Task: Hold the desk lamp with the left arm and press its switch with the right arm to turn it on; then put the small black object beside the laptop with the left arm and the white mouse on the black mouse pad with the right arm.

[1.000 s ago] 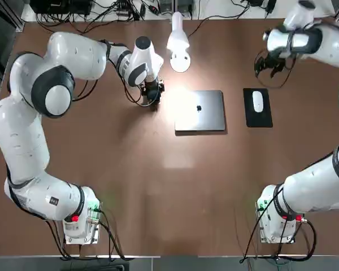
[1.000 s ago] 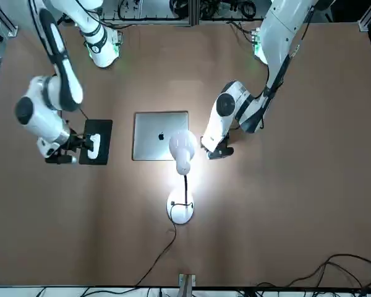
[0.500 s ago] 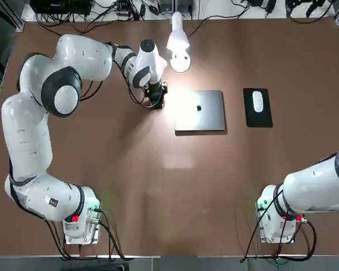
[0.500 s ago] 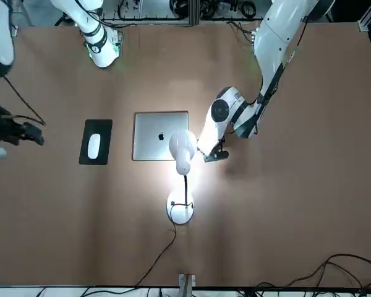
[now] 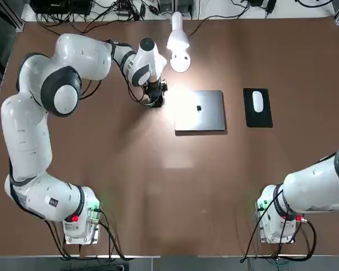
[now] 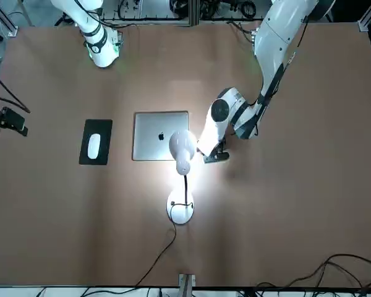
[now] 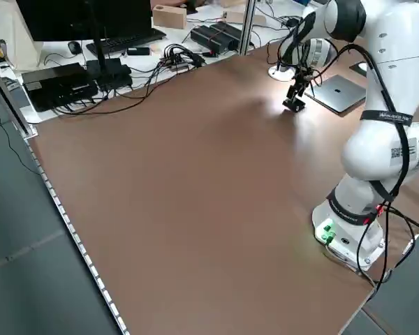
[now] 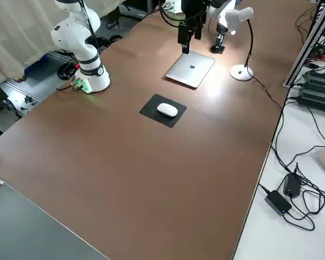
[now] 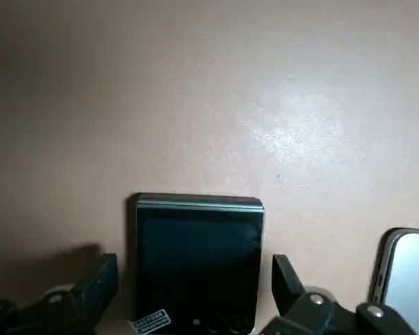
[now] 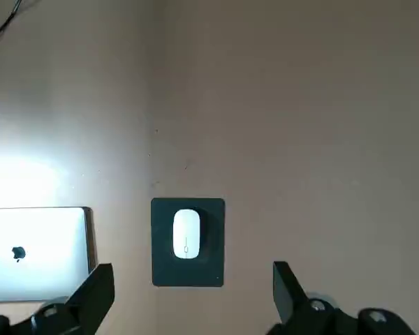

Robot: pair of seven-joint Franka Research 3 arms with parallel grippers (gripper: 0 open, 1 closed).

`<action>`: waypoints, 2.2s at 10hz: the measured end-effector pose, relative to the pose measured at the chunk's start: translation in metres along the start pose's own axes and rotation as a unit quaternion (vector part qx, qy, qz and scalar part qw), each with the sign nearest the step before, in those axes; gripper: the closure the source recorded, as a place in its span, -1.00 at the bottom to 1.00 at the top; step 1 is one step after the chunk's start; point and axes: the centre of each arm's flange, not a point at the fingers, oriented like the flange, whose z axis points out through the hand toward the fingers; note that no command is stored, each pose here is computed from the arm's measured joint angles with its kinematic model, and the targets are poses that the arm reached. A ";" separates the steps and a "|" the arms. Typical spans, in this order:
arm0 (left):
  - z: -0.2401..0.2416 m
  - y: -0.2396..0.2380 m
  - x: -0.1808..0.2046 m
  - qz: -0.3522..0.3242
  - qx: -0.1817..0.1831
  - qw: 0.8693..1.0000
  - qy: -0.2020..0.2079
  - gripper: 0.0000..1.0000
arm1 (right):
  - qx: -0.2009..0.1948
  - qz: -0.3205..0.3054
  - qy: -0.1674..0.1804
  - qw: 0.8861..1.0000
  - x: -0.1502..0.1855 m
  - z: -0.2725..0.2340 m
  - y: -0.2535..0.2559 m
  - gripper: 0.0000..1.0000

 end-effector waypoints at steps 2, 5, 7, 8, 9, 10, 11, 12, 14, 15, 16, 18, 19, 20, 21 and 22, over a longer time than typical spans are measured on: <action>-0.019 -0.018 0.011 0.001 0.019 1.000 0.001 -0.97 | 0.000 0.015 -0.002 1.000 0.001 0.003 0.017 -1.00; -0.058 -0.086 0.040 0.011 0.037 0.999 0.008 -1.00 | -0.002 0.029 0.007 1.000 0.006 0.009 0.035 -1.00; -0.122 -0.133 0.070 0.011 0.023 1.000 0.009 -1.00 | -0.004 0.025 0.029 0.999 0.024 0.049 0.033 -1.00; -0.161 -0.158 0.083 0.013 0.003 1.000 0.018 -1.00 | -0.004 0.025 0.028 0.999 0.028 0.069 0.032 -1.00; -0.198 -0.176 0.088 0.010 -0.012 0.999 0.033 -1.00 | -0.004 0.024 0.025 0.999 0.029 0.075 0.031 -1.00; -0.230 -0.185 0.088 0.003 -0.022 0.998 0.050 -1.00 | -0.003 0.023 0.025 0.999 0.028 0.073 0.030 -1.00; -0.258 -0.193 0.085 -0.005 -0.020 0.998 0.063 -1.00 | -0.003 0.022 0.022 1.000 0.025 0.070 0.028 -1.00; -0.285 -0.209 0.086 -0.007 -0.008 0.998 0.062 -1.00 | -0.002 0.021 0.020 1.000 0.023 0.067 0.027 -1.00; -0.342 -0.248 0.098 0.006 -0.002 0.999 0.039 -1.00 | -0.002 0.021 0.019 1.000 0.021 0.065 0.027 -1.00; -0.368 -0.265 0.103 0.014 -0.008 0.999 0.027 -1.00 | -0.001 0.020 0.011 1.000 0.019 0.063 0.026 -1.00; -0.391 -0.282 0.106 0.024 -0.013 1.000 0.015 -1.00 | 0.000 0.020 0.003 1.000 0.015 0.057 0.025 -1.00; -0.430 -0.311 0.104 0.049 -0.014 0.999 0.003 -1.00 | 0.000 0.018 0.004 1.000 0.010 0.042 0.023 -1.00; -0.443 -0.321 0.097 0.050 -0.012 0.999 0.000 -1.00 | 0.000 0.018 0.005 1.000 0.010 0.041 0.023 -1.00; -0.452 -0.329 0.088 0.046 -0.010 0.999 -0.006 -1.00 | 0.000 0.018 0.005 1.000 0.010 0.041 0.023 -1.00; -0.457 -0.334 0.082 0.044 -0.009 0.999 -0.009 -1.00 | 0.000 0.018 0.005 1.000 0.010 0.041 0.023 -1.00; -0.457 -0.334 0.080 0.045 -0.009 0.999 -0.010 -1.00 | 0.000 0.018 0.005 1.000 0.010 0.041 0.023 -1.00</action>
